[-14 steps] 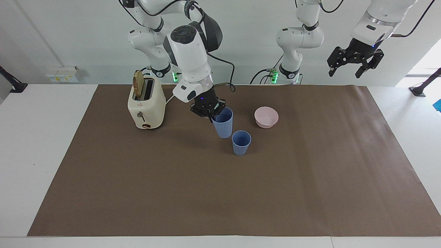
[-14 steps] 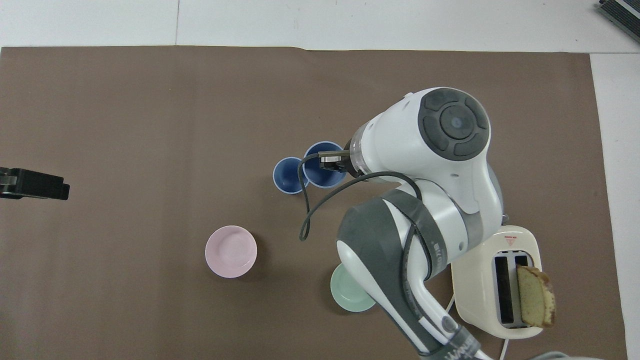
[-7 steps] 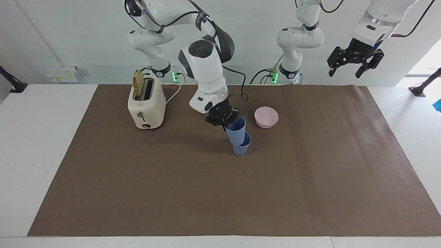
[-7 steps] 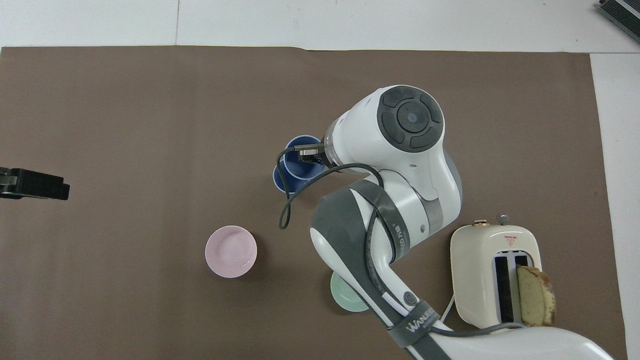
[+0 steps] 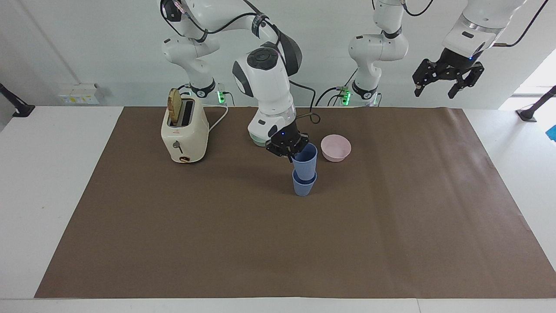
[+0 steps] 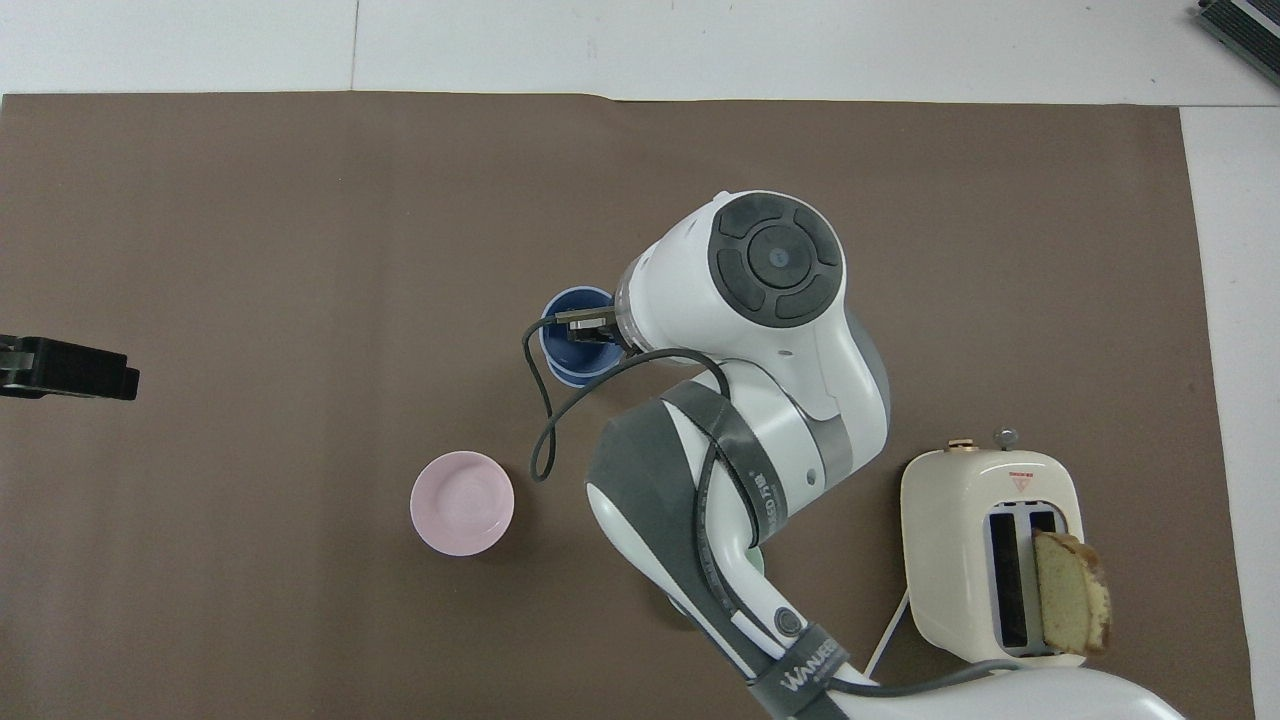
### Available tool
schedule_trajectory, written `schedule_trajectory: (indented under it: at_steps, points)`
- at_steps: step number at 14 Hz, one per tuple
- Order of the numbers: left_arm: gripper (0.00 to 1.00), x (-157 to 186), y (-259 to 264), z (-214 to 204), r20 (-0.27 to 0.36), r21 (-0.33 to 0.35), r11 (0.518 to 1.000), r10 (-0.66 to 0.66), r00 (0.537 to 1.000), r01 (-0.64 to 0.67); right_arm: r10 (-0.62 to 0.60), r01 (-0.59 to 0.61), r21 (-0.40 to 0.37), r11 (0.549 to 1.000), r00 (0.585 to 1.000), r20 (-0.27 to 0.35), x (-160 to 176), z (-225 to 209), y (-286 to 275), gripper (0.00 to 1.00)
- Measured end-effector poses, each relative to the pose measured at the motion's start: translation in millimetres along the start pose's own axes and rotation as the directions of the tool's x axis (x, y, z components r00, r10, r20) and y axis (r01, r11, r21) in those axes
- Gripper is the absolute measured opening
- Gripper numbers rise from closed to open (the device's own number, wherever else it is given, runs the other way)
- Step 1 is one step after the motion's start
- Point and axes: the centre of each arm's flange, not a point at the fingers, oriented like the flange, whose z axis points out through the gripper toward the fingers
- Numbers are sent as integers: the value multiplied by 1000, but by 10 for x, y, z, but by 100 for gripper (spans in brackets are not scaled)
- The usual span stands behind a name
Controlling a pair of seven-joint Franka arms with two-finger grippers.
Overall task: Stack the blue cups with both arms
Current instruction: 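Lower the held cup into the first cup and open the right gripper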
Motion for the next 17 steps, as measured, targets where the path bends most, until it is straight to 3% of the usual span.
schedule_trajectory:
  at_steps: [17]
  points:
    - [100, 0, 0, 0, 0, 0, 1000, 0, 1000, 0, 18, -17, -29, 999, 999, 48, 17, 315, 120, 5]
